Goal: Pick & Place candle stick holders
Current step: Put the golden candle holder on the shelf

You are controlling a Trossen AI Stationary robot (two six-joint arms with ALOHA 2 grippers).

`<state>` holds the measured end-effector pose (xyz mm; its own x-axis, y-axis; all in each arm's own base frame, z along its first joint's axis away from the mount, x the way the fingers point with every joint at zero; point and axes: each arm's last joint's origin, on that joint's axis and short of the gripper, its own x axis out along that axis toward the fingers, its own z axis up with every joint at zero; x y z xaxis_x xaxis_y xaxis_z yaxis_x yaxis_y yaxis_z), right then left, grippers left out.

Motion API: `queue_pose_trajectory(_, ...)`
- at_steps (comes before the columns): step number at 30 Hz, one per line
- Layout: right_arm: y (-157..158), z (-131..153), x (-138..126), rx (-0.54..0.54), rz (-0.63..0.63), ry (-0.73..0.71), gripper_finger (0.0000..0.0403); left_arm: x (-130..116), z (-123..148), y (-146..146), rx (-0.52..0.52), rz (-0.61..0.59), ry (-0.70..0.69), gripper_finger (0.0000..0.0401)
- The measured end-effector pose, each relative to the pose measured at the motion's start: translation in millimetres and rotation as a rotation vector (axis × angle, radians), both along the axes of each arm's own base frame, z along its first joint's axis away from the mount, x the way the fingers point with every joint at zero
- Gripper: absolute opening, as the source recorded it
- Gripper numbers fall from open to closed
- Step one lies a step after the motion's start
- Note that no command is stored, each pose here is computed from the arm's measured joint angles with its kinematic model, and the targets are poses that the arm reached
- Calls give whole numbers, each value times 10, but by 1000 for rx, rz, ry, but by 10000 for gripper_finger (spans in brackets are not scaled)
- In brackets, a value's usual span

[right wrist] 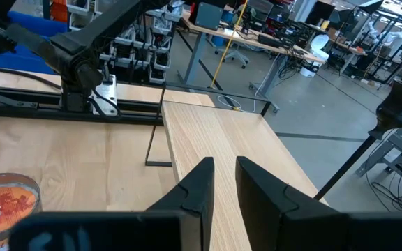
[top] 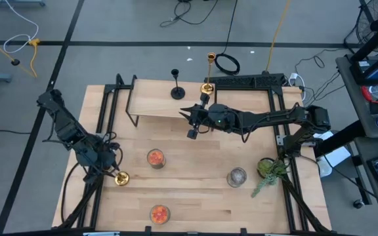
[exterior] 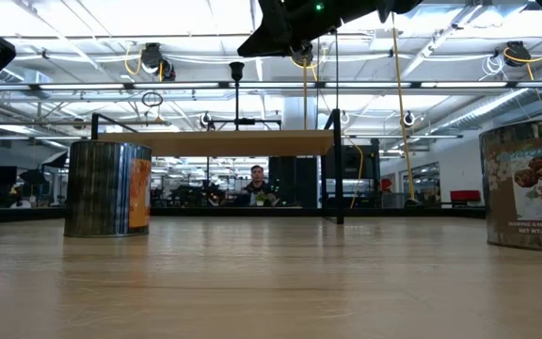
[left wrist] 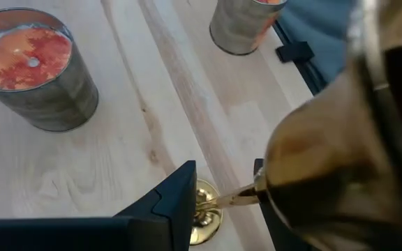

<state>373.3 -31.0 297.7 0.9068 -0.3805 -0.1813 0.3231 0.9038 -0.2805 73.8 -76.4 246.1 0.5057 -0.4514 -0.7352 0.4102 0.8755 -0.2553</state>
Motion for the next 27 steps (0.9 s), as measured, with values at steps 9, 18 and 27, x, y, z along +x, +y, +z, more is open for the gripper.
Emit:
queue_pose_trajectory(9,1,-1,0,0,1,0,55,-2,0,-2,39,-68,-34,125)
queue_pose_trajectory(18,1,-1,0,0,0,0,55,6,10,-2,62,-90,-69,17)
queue_pose_trajectory(27,-1,10,2,-1,0,-12,55,146,247,-6,125,73,-380,15)
